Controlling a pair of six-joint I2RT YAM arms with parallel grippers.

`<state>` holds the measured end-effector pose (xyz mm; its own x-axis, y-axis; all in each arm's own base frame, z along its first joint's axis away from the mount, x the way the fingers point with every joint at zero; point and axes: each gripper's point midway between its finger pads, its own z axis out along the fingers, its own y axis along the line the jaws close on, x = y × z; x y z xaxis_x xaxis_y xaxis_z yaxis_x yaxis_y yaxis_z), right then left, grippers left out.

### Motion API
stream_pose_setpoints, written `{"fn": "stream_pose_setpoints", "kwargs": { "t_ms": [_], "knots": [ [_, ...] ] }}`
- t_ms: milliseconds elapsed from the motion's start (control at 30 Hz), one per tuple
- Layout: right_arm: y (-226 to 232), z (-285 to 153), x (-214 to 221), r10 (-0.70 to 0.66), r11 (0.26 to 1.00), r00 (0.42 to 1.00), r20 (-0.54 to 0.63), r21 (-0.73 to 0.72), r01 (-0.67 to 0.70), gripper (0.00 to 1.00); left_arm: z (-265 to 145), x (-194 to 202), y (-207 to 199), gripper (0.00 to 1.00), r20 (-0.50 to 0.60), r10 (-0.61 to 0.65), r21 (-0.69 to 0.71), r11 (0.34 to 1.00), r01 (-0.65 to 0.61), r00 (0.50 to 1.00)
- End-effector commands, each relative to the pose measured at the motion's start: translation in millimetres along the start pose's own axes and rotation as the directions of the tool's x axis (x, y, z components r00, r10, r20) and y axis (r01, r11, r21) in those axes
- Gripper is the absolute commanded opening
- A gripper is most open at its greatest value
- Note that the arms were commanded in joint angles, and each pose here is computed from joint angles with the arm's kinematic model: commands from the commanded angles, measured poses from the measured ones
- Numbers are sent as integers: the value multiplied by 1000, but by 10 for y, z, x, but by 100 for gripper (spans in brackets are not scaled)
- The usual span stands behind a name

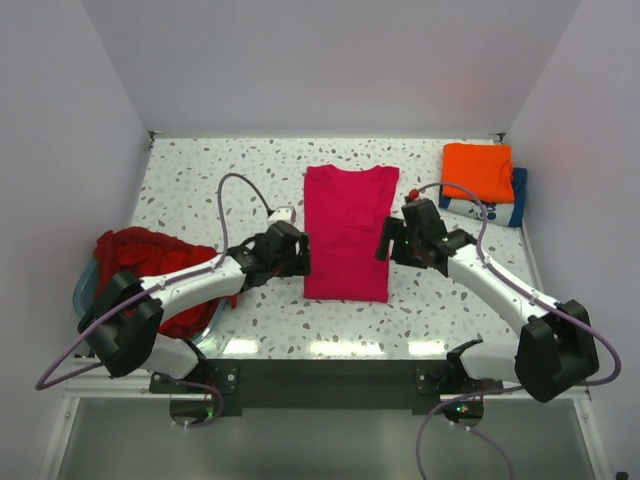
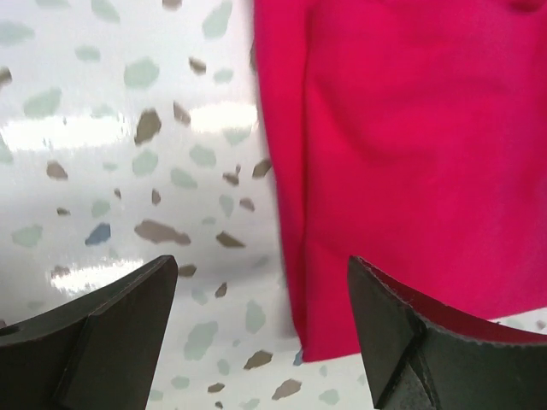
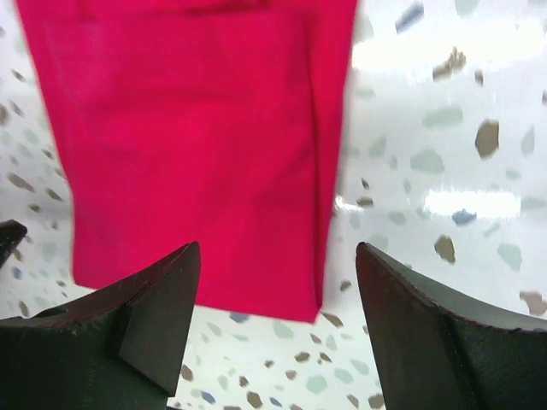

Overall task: Fold and stack the t-shirts
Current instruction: Fold the tshirt

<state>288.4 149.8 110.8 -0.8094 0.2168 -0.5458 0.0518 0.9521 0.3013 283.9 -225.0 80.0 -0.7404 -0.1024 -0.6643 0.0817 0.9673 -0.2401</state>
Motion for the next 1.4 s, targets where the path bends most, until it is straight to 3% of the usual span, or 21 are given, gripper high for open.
{"fn": "stream_pose_setpoints", "kwargs": {
  "t_ms": [0, 367, 1100, 1367],
  "knots": [
    [15, -138, 135, 23, 998, 1000, 7, -59, -22, 77, -89, 43, -92, 85, 32, -43, 76, 996, 41, 999],
    [-246, -81, 772, 87, 993, 993, -76, -69, -93, 75, -124, 495, -221, 85, -37, -46, 149, 988, 51, 998],
    [-238, 127, 1097, 99, 993, 987, -130, -55, -107, 71, -1, 960, -121, 81, -124, -57, 63, 996, 65, 991],
    [-236, 208, 1204, 82, 996, 986, -148, -33, -88, 70, 35, 1029, -90, 72, -135, -52, 45, 997, 58, 990]
  ]
}}
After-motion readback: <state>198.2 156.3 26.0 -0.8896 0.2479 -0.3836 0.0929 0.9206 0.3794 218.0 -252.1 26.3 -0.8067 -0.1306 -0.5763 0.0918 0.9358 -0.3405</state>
